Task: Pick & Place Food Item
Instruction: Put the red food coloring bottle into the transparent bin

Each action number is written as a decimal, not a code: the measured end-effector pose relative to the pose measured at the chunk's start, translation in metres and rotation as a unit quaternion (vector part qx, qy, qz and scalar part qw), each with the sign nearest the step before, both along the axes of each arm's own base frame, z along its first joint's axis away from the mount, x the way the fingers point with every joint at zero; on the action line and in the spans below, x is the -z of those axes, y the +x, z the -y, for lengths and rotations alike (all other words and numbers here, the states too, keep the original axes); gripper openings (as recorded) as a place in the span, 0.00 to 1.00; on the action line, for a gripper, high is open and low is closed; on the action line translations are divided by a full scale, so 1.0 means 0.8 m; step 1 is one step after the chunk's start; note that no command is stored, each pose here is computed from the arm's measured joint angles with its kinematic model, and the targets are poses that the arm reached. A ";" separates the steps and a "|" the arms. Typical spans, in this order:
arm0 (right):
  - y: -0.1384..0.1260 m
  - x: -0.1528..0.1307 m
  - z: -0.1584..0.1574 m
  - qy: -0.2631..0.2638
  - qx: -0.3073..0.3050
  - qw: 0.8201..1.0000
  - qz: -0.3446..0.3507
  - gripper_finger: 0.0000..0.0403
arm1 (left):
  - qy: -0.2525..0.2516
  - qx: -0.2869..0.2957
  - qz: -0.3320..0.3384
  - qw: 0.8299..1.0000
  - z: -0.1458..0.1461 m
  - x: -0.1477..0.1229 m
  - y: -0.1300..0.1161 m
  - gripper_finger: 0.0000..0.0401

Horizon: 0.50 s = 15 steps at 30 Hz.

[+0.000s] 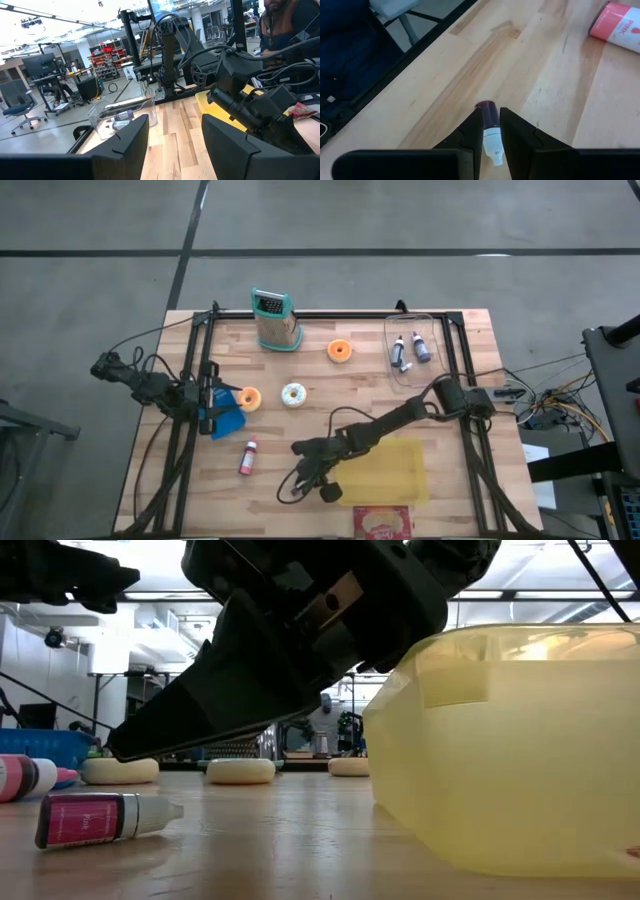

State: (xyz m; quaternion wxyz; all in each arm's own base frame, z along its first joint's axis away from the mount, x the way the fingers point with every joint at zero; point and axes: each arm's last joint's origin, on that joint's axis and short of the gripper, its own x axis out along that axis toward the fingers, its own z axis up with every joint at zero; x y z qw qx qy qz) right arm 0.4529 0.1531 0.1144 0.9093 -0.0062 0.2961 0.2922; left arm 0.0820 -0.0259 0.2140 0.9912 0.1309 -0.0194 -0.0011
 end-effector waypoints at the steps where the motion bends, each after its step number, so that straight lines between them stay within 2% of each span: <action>1: 0.000 0.000 0.000 0.000 0.000 1.000 -0.001 0.15 | 0.000 0.000 0.000 1.000 0.000 0.000 0.000 0.47; 8: 0.003 -0.001 0.005 -0.010 -0.004 1.000 0.015 0.15 | 0.000 0.000 0.000 1.000 0.000 0.000 0.000 0.47; 15: 0.006 -0.004 0.009 -0.011 0.022 0.999 0.025 0.15 | 0.000 0.000 0.000 1.000 0.000 0.000 0.000 0.47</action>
